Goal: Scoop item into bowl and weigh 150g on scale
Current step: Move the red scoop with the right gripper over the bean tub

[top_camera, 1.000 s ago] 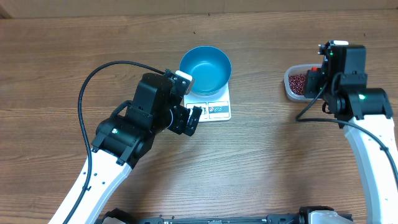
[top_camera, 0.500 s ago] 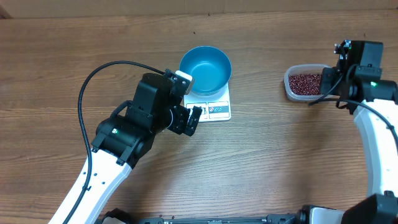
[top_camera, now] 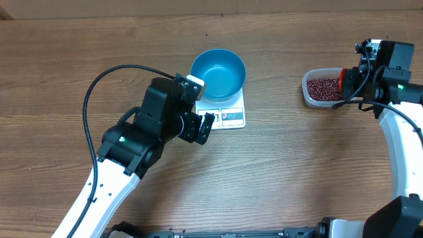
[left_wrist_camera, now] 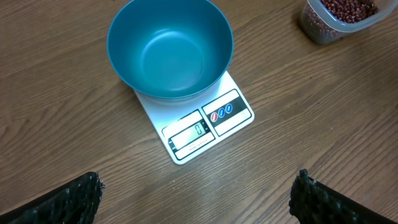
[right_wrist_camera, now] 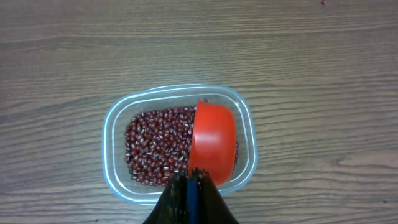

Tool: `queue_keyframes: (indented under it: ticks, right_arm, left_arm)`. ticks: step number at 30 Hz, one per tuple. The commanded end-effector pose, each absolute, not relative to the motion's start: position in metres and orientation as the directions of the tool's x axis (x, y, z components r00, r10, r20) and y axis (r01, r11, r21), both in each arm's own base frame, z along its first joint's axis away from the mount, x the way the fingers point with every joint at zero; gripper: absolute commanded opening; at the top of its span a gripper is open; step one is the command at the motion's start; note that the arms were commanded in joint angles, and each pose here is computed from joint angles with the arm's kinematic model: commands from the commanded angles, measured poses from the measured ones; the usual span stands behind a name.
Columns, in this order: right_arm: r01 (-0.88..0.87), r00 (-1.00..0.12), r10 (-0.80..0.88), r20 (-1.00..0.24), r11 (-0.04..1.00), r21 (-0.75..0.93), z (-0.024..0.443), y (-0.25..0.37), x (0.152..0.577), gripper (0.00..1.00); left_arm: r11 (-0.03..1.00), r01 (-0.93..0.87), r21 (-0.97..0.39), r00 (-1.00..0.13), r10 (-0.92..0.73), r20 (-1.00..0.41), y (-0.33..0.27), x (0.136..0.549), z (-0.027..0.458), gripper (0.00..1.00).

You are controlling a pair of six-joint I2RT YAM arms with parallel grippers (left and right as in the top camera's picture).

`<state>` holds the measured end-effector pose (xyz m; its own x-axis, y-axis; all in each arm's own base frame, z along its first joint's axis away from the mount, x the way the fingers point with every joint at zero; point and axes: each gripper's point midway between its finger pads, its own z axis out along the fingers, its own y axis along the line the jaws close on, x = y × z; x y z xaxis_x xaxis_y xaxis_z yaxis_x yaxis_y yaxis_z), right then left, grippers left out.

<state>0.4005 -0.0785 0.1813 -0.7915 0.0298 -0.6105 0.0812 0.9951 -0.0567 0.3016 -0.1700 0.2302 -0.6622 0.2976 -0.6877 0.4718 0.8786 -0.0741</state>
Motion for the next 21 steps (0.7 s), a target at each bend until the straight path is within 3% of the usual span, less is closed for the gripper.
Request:
queue_keyframes:
  ticks: [1,21]
  right_arm:
    - [0.033,-0.811,-0.019,-0.584,0.996,-0.078,0.168,-0.081,0.403,0.04]
    - [0.042,-0.819,0.009,-0.573,0.998,-0.045,0.156,-0.097,0.403,0.04]
  left_arm:
    - [0.871,0.486,-0.065,-0.660,0.318,-0.680,-0.170,0.302,0.225,1.00]
    - [0.871,0.486,-0.065,-0.660,0.318,-0.680,-0.170,0.302,0.225,0.99]
